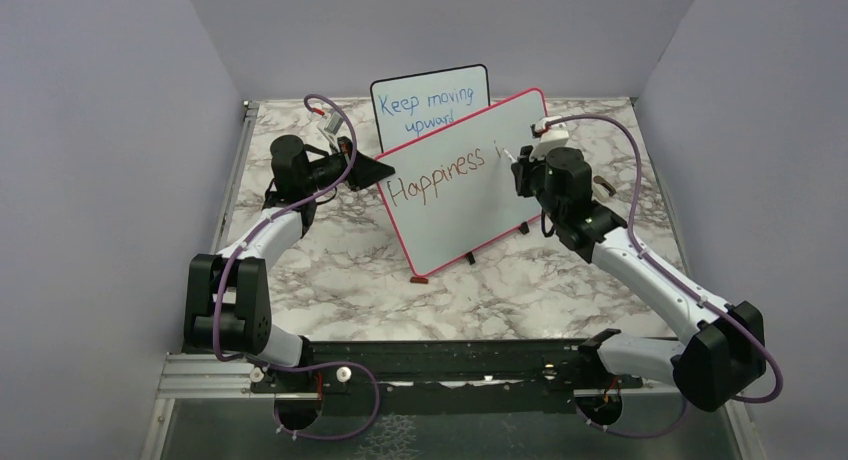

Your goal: Write a sentence on the whiteboard

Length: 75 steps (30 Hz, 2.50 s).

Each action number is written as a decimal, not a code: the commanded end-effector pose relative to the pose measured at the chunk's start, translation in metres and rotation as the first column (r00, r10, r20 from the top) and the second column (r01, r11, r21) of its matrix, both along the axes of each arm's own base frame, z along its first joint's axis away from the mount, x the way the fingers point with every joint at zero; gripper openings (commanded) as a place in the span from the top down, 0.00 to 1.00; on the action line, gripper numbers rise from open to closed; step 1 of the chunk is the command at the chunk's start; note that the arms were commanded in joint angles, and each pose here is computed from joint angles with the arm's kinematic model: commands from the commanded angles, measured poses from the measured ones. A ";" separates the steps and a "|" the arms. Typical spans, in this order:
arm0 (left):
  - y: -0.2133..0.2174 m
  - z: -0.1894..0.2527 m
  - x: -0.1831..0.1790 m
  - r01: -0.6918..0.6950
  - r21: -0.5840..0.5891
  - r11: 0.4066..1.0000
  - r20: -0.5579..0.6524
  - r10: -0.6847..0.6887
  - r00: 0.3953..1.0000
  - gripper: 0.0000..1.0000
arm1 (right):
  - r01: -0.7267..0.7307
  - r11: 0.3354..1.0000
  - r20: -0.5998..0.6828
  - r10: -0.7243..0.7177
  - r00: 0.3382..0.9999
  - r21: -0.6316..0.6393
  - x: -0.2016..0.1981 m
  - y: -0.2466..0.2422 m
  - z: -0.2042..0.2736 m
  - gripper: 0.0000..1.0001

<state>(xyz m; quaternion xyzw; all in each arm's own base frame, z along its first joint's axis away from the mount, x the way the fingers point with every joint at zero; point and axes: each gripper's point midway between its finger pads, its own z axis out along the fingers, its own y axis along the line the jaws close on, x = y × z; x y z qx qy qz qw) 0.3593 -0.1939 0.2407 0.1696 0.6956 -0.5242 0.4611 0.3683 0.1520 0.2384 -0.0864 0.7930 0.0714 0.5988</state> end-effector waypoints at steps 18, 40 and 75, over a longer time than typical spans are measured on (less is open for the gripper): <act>0.001 -0.025 0.002 -0.003 0.049 0.999 -0.039 0.005 0.999 1.00 | -0.005 1.000 0.038 0.004 0.999 0.016 0.018 0.006 0.015 0.99; 0.001 -0.025 0.002 -0.002 0.049 0.999 -0.043 0.004 0.999 1.00 | 0.021 1.000 -0.077 -0.022 0.997 -0.013 -0.002 -0.006 -0.023 0.99; 0.000 -0.025 0.001 0.002 0.048 0.999 -0.041 0.000 0.999 1.00 | 0.020 1.000 0.020 -0.020 1.000 0.024 0.018 0.003 0.009 0.99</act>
